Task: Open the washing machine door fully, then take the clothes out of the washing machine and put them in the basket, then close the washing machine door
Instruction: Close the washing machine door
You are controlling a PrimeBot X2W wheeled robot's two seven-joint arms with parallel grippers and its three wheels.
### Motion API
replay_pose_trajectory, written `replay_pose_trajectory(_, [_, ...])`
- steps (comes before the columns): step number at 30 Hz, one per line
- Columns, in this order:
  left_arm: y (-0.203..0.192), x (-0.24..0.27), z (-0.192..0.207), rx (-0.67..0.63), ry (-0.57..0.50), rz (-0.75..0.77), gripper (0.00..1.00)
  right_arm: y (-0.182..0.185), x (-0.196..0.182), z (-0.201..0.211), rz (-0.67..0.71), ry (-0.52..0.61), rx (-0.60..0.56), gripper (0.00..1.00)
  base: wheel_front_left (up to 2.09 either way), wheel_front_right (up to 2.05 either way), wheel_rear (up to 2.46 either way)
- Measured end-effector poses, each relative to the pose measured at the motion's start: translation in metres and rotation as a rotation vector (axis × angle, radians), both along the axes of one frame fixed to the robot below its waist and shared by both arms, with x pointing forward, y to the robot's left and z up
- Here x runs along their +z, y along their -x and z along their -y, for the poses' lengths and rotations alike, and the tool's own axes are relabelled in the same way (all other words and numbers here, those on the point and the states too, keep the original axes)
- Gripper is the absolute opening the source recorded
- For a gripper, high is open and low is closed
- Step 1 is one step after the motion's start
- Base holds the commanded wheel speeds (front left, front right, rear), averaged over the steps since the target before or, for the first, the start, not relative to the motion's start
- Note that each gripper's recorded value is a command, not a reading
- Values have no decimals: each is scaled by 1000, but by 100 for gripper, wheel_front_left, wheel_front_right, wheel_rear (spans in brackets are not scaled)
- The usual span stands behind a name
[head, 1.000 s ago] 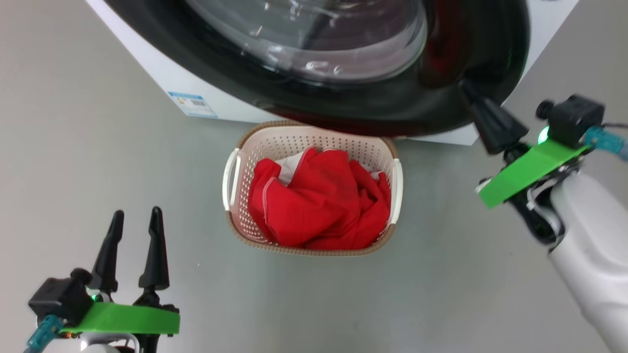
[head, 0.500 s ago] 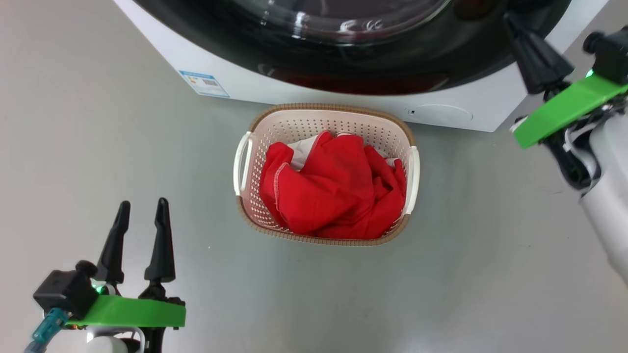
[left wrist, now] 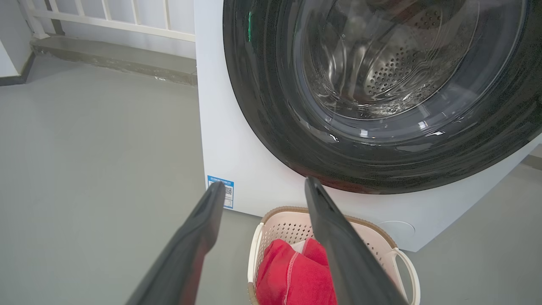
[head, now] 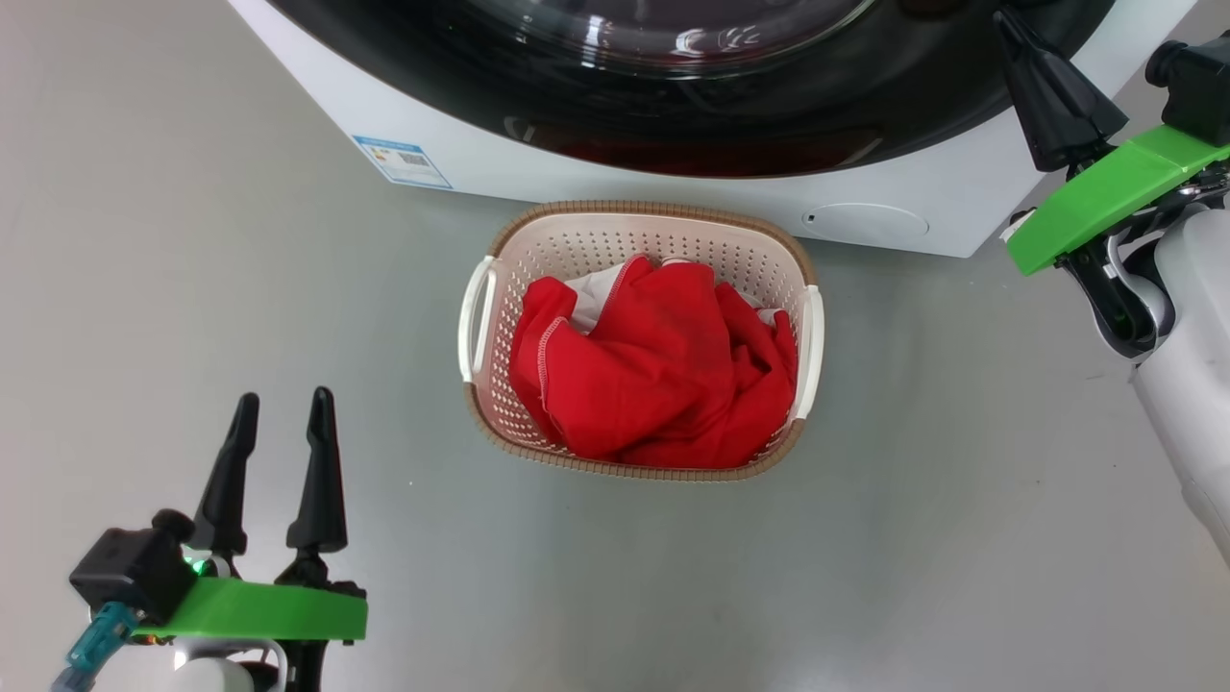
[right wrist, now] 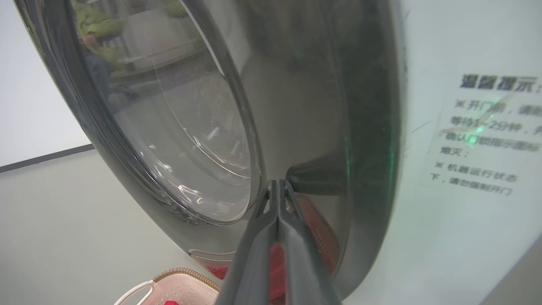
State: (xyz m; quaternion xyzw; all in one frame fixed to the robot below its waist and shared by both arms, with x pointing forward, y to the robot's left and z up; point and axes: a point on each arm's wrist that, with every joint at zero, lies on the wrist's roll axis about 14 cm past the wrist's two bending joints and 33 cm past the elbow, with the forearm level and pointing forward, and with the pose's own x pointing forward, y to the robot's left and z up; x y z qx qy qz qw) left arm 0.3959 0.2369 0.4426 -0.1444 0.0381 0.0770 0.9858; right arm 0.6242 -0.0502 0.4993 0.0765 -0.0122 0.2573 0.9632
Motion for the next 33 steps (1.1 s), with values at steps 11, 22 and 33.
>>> replay_pose_trajectory(11, [-1,3,3,-10,5,11,100,3,6,4,8,9,-7,0,0,0,0])
replay_pose_trajectory(22, [1,21,7,-25,5,61,100,23,25,8,41,40,3,100,0,0,0])
replay_pose_trajectory(33, [6,36,13,-53,-3,102,100,57,42,21,64,17,-15,100,0,0,0])
